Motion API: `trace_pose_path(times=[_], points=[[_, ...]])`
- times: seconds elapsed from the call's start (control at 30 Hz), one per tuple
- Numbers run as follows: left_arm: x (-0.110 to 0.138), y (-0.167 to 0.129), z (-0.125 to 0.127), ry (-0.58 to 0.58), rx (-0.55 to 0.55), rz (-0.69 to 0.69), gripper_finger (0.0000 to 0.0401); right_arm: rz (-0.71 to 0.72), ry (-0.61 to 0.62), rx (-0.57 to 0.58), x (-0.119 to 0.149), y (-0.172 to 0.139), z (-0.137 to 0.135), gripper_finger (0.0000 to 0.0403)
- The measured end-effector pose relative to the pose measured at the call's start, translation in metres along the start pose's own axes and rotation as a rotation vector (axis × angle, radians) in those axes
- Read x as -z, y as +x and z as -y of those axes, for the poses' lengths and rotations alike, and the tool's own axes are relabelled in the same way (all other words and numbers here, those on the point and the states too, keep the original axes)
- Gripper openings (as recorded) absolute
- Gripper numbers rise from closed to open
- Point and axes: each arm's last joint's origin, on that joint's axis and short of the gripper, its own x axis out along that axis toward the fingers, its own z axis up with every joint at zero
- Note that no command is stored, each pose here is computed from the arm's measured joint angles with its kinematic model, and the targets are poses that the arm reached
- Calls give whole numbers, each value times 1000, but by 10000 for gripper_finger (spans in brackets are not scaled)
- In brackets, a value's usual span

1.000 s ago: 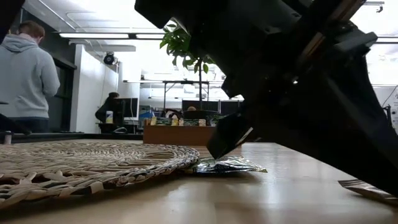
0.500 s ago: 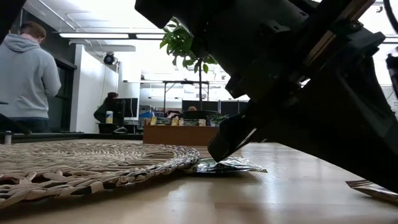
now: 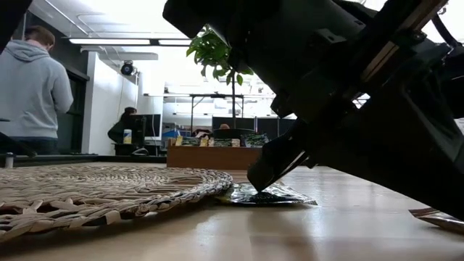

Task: Pick & Place Tea
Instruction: Put the brown tea bag into the middle section of the wooden organizer

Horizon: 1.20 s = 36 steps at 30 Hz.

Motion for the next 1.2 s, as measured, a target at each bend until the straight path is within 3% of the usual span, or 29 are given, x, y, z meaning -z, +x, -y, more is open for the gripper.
trace_pose_path(times=[0.83,1.2], points=[[-34,0,-20,-36,22,71,0,18,-32,38,-1,16,10,173],[-33,0,-20,-35,26,65,0,27,-60,57,-2,15,12,71]])
